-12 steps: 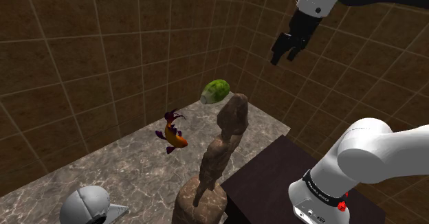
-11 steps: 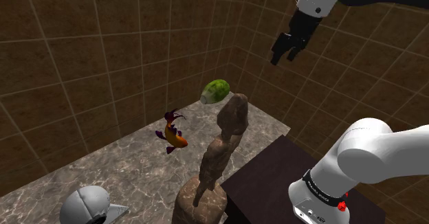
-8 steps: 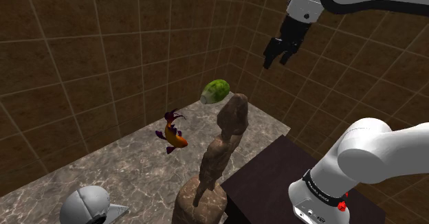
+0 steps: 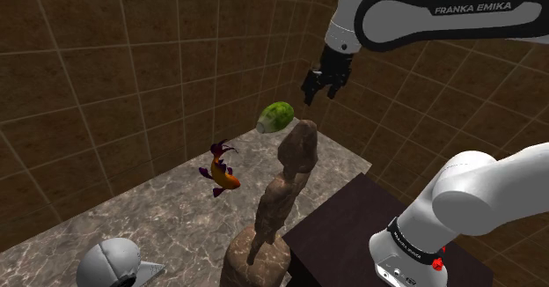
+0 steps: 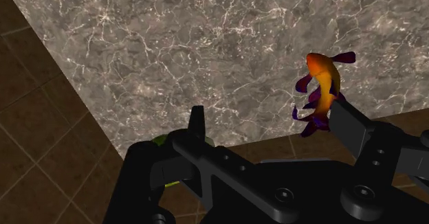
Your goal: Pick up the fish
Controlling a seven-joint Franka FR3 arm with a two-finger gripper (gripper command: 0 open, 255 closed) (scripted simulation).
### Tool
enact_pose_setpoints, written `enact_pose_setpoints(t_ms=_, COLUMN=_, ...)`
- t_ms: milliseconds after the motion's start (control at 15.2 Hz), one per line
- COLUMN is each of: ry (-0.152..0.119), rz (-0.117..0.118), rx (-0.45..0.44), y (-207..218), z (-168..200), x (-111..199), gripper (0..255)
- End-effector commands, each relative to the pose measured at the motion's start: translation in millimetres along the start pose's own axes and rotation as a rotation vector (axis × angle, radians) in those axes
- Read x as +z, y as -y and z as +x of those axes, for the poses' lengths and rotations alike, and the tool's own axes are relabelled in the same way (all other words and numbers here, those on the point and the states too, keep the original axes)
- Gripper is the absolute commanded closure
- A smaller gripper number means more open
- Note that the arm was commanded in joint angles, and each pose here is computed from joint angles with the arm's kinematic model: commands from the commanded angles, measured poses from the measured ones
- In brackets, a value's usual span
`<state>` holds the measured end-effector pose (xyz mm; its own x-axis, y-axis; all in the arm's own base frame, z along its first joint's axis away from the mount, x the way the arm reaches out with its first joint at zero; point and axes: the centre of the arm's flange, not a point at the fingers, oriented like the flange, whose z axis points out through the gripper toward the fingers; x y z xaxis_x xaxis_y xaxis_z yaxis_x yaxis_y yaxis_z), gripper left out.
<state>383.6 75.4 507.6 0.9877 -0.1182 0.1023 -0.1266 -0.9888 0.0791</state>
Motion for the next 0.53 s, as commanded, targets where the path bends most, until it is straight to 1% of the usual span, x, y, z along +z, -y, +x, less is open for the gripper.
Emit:
enact_pose_setpoints(t_ms=0, ry=0.005, rz=-0.003, rx=0.005, y=20.3, z=13.8, x=23.7, gripper=0)
enact_pose_setpoints(t_ms=462, ry=0.026, rz=-0.016, rx=0.022, y=73.4, z=52.7, x=92.1, gripper=0)
